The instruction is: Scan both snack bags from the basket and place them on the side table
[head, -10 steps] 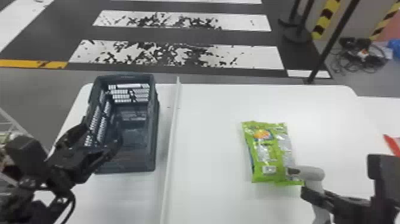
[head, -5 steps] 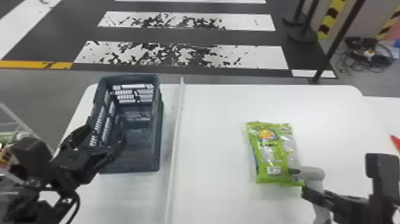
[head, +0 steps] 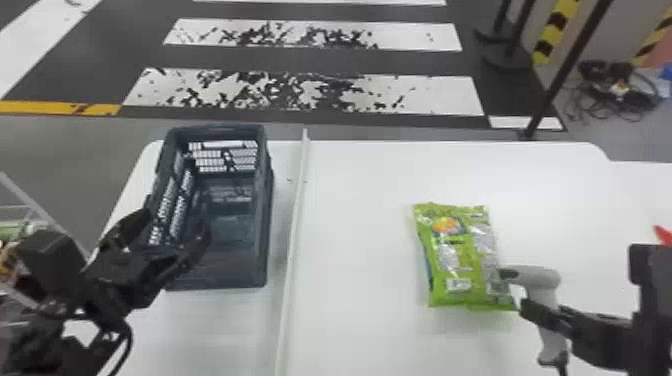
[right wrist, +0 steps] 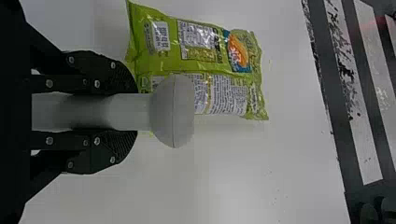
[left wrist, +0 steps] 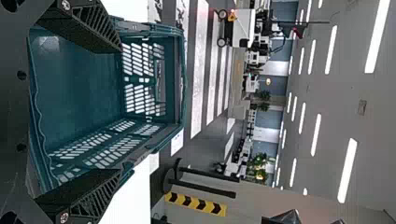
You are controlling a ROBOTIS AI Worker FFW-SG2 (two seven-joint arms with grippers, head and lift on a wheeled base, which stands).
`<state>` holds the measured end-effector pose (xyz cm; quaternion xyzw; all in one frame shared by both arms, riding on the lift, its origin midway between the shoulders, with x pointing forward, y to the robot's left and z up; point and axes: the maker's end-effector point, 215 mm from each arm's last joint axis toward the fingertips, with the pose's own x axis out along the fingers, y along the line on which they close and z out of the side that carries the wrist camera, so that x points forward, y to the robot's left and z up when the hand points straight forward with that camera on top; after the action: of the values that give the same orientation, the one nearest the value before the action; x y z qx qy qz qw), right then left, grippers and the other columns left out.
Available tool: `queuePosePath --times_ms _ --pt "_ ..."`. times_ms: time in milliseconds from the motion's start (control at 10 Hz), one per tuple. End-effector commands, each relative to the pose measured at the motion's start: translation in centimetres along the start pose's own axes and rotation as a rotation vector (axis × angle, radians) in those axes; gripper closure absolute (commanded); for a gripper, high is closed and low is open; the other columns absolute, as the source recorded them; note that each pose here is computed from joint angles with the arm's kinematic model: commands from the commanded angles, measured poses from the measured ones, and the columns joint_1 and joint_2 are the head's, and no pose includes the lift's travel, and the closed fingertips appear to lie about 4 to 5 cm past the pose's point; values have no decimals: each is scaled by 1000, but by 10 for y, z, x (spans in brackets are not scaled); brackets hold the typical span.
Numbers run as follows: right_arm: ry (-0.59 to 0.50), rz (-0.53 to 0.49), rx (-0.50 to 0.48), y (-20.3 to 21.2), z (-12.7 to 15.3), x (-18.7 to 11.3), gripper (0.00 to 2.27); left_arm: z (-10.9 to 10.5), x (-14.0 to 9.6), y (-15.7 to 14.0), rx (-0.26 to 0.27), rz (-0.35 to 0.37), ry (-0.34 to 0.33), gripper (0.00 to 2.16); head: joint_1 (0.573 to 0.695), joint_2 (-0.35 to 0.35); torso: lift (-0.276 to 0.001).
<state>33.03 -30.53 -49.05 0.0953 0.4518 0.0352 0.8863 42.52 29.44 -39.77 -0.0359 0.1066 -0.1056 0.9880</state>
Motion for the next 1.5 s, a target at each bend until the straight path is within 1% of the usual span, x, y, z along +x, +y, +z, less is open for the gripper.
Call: queuePosePath --times_ms 0,100,300,400,600,700,800,1000,1200,1400 --pt "-17 -41 9 -24 15 3 2256 0 0 0 0 -2 0 83 695 -14 -74" --pt "-31 -72 16 -42 23 9 2256 0 0 0 0 0 0 83 695 -29 -74" --pt "-57 -131 -1 -72 36 22 2253 -1 0 0 0 -2 1 83 695 -87 -74" --pt "-103 -163 -32 -87 51 28 2253 -1 0 0 0 -2 1 83 695 -109 -74" --pt "-149 -212 -93 -106 70 40 2253 -1 0 0 0 -2 1 83 695 -140 -74" --pt "-147 -220 -103 -109 70 48 2256 -2 -1 0 -1 -1 3 83 695 -154 -74" --pt "-163 -234 -136 -110 76 57 2253 -2 -1 -1 -3 -2 3 83 695 -161 -74" --pt "-167 -252 -170 -113 78 73 2253 -2 -1 -1 -3 -2 3 83 695 -162 -74" --pt "-147 -263 -183 -118 71 81 2253 -2 -1 0 2 -4 5 83 695 -161 -74" --pt "-131 -255 -189 -113 65 86 2253 -3 0 0 -1 -4 5 83 695 -162 -74"
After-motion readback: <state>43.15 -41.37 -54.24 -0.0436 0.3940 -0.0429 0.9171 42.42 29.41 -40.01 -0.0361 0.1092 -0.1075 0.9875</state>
